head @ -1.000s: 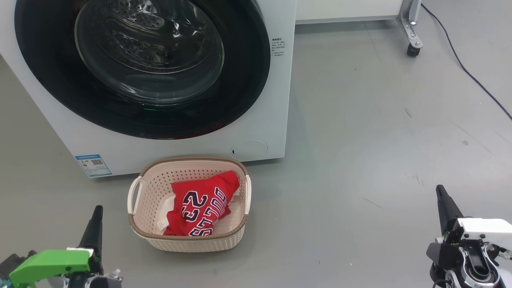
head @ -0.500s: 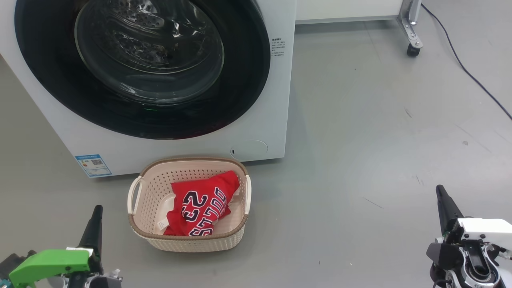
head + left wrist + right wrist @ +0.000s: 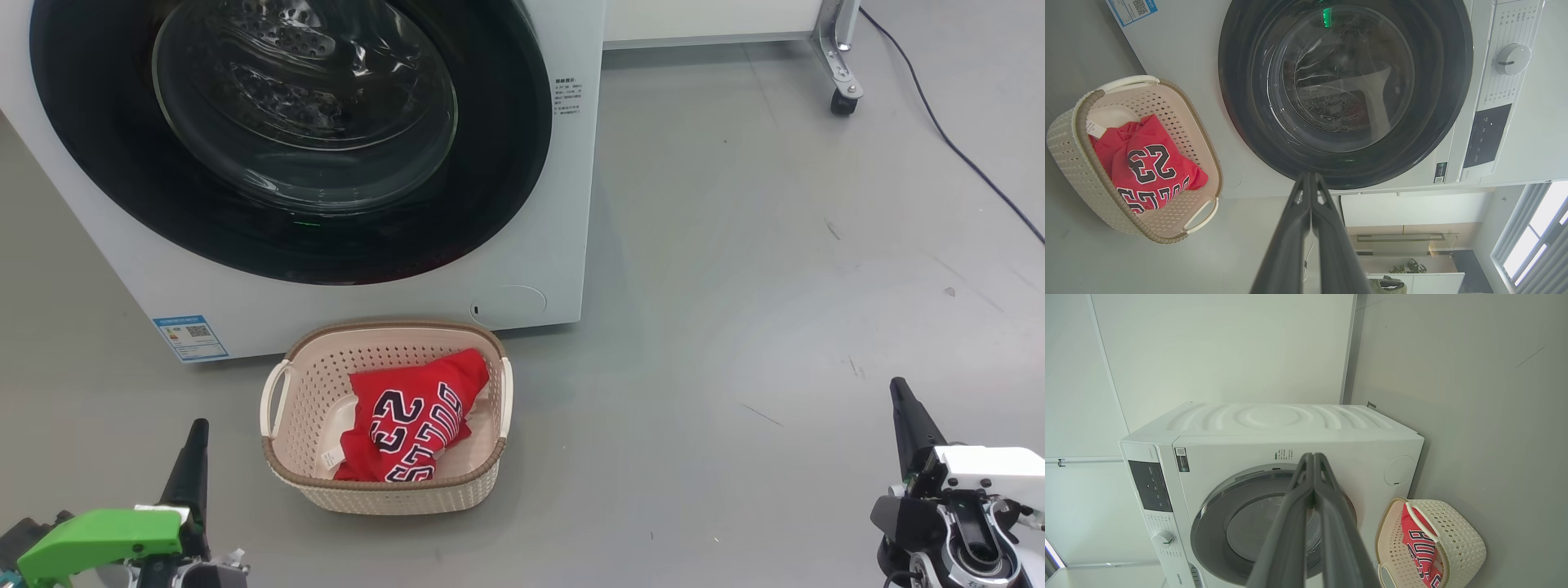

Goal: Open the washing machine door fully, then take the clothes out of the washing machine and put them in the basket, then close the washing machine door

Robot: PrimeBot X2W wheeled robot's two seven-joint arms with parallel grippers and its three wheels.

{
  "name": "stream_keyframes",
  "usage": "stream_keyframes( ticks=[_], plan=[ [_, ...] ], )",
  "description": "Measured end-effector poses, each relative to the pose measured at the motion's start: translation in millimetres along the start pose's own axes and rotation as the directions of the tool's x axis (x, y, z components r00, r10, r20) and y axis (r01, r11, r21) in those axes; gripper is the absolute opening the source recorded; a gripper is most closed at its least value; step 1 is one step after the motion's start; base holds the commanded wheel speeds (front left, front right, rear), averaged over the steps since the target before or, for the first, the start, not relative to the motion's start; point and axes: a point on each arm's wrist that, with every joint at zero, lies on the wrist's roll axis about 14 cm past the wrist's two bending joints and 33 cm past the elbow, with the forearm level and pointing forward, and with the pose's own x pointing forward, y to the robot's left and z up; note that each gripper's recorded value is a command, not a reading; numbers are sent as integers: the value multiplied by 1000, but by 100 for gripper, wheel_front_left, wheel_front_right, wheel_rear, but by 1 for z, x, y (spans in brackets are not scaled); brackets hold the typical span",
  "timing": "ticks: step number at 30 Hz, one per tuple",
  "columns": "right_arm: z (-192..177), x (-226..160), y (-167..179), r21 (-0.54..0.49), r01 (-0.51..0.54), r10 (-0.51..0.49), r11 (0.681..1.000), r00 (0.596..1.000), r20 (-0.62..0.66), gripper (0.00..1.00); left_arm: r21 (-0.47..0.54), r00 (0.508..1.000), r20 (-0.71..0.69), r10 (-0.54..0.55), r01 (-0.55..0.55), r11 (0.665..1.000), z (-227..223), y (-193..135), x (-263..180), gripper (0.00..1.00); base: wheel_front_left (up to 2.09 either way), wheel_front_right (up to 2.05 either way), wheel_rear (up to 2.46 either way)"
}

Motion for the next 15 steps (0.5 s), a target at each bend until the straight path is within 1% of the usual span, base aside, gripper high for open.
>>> stream_keyframes(
  ticks=[15],
  plan=[
    [0, 0, 0, 1, -1, 1, 1000, 1000, 2, 0, 0, 1000, 1, 0, 0, 1000, 1, 0, 0, 0, 0, 0, 0]
  ],
)
